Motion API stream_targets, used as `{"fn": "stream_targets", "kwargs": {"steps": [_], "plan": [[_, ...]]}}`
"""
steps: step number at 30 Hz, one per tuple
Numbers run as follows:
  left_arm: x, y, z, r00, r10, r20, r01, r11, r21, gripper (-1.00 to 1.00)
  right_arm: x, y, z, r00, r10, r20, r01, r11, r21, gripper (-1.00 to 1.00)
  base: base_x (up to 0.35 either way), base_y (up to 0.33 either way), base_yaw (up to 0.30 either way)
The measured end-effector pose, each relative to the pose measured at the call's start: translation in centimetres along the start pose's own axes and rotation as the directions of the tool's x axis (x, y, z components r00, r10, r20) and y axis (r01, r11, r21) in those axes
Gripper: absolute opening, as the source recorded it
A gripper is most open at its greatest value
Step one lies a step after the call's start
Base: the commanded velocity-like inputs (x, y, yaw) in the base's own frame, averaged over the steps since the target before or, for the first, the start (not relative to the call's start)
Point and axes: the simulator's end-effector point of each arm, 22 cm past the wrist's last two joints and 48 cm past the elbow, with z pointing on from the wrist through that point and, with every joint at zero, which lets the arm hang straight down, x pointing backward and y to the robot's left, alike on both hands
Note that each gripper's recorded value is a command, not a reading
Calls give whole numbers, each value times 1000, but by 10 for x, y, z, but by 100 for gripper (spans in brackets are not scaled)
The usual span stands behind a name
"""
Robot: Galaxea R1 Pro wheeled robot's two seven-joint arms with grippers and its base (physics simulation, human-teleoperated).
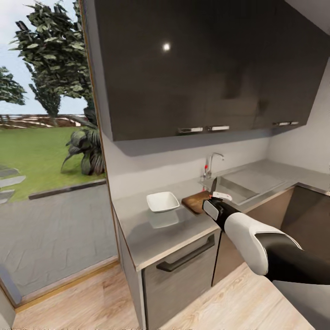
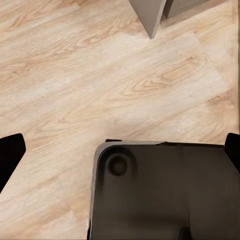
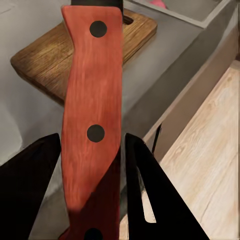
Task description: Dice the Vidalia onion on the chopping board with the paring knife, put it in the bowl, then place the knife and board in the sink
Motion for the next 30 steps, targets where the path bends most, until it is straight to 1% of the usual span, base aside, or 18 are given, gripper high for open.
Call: {"fn": "stream_targets", "kwargs": {"steps": [15,30], "plan": [[5,0,-2,1000,1,-16,-1,1000,0,100,9,3,7,1000,-7,-15,7,1000,0,-100,0,-316,138],[12,-1,-4,999,7,-34,-6,1000,3,100,15,3,11,1000,-10,-25,10,1000,2,-100,0,-316,206]]}}
